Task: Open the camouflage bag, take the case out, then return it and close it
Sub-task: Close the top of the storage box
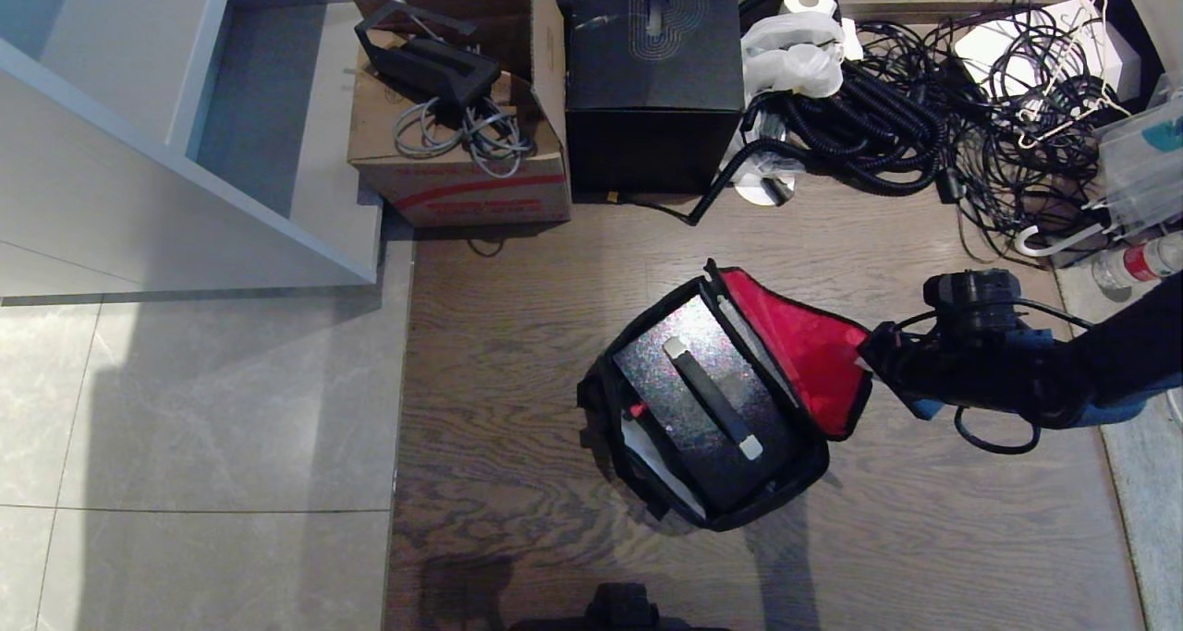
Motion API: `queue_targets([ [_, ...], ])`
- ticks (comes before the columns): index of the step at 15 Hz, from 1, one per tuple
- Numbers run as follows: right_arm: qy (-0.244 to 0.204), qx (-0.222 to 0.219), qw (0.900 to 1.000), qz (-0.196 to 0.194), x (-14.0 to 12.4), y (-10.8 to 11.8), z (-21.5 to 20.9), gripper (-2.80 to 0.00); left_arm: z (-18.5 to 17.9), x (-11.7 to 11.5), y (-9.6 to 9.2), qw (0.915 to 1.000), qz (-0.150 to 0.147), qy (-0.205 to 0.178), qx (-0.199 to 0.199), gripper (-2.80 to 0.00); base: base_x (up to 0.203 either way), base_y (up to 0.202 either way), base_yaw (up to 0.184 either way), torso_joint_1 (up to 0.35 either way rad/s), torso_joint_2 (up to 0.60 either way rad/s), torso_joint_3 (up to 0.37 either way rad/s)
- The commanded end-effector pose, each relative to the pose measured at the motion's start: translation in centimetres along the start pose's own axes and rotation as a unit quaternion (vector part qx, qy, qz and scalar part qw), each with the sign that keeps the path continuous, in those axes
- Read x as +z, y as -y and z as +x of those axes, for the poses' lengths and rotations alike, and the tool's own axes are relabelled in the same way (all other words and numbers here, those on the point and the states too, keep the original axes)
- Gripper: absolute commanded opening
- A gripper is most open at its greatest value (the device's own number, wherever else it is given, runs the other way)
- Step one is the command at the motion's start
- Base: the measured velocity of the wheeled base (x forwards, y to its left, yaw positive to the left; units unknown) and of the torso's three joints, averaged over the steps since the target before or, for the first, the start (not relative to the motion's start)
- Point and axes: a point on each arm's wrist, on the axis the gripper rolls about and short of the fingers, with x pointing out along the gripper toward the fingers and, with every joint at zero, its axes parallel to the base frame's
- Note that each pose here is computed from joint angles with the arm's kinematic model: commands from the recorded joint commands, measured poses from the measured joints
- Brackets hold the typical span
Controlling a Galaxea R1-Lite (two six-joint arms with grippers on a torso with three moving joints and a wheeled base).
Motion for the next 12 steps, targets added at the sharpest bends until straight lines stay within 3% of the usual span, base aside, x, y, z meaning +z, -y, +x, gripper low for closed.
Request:
queue_targets([
  [1,-0.009,0.037,0.999,-0.024,-1.8,-1.5,-3.7,-2.8,0.0,0.0,0.0,1.0,0.0,0.001,0.0,-2.8,0.0,0.0,0.0,0.0,0.0,0.0],
  [7,-0.071,0.089,0.99,-0.084,-8.1,-2.6,-7.6,-2.8,0.0,0.0,0.0,1.0,0.0,0.0,0.0,-2.8,0.0,0.0,0.0,0.0,0.0,0.0],
  [11,-0.087,0.096,0.987,-0.096,-9.2,-2.6,-8.4,-2.8,0.0,0.0,0.0,1.0,0.0,0.001,0.0,-2.8,0.0,0.0,0.0,0.0,0.0,0.0],
  [12,-0.089,0.095,0.987,-0.096,-9.3,-2.6,-8.4,-1.73,0.0,0.0,0.0,1.0,0.0,0.001,0.0,-2.8,0.0,0.0,0.0,0.0,0.0,0.0],
])
